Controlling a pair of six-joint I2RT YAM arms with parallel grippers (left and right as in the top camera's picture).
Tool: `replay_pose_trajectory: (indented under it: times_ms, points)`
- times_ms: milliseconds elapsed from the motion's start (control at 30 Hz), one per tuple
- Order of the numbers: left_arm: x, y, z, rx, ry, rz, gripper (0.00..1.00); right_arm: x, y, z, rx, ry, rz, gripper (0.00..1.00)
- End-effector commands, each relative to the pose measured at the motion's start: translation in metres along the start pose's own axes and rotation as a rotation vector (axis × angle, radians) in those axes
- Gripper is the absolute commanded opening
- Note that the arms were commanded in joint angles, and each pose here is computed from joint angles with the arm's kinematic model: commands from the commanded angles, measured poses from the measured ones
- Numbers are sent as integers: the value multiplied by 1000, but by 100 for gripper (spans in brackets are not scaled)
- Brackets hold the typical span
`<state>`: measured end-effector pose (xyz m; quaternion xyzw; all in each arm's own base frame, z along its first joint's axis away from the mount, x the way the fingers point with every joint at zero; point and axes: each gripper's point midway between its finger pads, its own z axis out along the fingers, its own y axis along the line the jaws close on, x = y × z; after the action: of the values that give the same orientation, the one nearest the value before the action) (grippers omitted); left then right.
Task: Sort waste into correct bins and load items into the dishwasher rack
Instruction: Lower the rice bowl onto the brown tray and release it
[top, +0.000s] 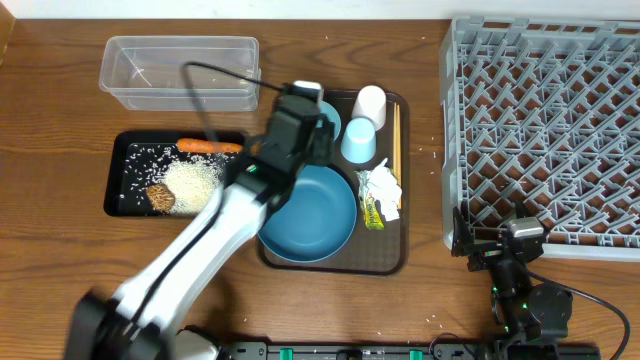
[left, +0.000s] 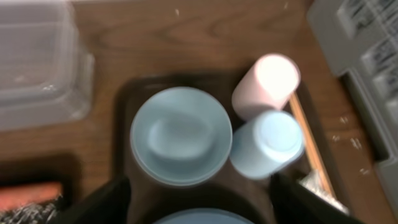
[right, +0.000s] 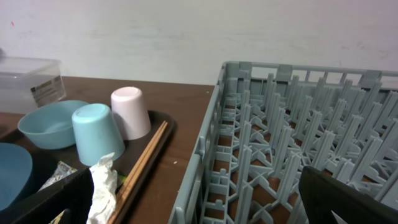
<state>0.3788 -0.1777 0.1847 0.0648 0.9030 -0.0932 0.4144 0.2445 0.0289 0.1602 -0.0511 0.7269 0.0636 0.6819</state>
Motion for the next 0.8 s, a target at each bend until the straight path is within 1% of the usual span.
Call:
replay_pose_trajectory:
  times_ms: [0, 67, 100, 133, 233, 333, 433, 567, 667, 767]
  points:
    - [-13, 6, -43, 0, -37, -13, 83, 2, -3, 0, 10, 5, -9, 99]
    - [-9, 11, -65, -1, -26, -18, 90, 2, -3, 0, 10, 5, -9, 99]
    - [-6, 11, -76, 10, -19, -40, 97, 2, -3, 0, 10, 5, -9, 99]
    - [-2, 8, -83, 37, -5, -64, 98, 2, -3, 0, 10, 5, -9, 99]
    - [10, -15, -105, 193, 55, -151, 98, 2, -3, 0, 10, 5, -10, 99]
    - [15, -33, -113, 303, 99, -174, 98, 2, -3, 0, 10, 5, -9, 99]
    - [25, -45, -107, 342, 165, -219, 98, 2, -3, 0, 9, 5, -9, 99]
    - [58, -71, -85, 382, 326, -213, 98, 2, -3, 0, 10, 5, -9, 99]
    - [87, -88, -60, 377, 459, -202, 98, 2, -3, 0, 10, 5, -9, 99]
    - [108, -101, -43, 353, 571, -174, 98, 2, -3, 0, 10, 5, -9, 99]
